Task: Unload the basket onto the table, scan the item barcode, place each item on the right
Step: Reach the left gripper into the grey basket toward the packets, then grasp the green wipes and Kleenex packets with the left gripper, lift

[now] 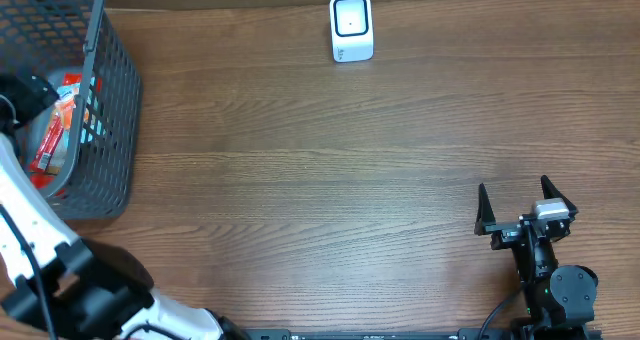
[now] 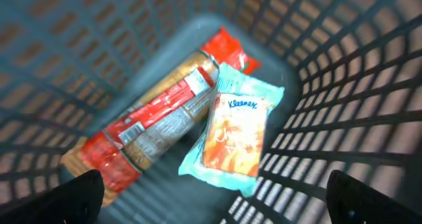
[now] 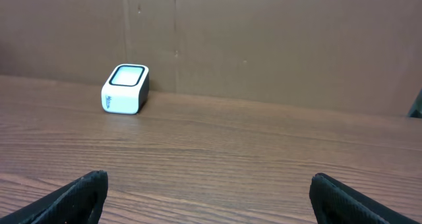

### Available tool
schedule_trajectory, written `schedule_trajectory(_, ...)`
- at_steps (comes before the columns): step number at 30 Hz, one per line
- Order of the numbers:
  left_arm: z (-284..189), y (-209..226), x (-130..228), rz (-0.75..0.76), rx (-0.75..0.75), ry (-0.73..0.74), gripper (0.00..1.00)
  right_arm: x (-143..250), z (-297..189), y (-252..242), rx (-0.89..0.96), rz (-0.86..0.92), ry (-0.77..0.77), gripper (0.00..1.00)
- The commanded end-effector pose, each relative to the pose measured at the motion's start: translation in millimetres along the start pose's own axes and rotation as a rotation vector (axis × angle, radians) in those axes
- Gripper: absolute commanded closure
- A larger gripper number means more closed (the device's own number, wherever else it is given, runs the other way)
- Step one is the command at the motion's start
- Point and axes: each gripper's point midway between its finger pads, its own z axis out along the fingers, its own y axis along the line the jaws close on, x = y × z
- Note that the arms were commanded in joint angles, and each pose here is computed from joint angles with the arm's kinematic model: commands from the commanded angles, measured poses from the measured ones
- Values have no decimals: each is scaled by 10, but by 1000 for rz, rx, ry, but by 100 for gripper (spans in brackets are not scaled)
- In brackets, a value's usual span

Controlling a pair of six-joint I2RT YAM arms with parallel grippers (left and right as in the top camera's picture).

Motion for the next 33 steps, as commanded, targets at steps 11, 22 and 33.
schedule_trajectory(11,973,-240,348,219,224,141,0,20,2,-1,-1,-1,-3,0)
schedule_trajectory(22,1459,-208,724,254,239,259,0,20,2,-1,-1,-1,-3,0)
schedule_trajectory(33,1603,-191,871,283,181,288,0,19,2,-1,-1,-1,-3,0)
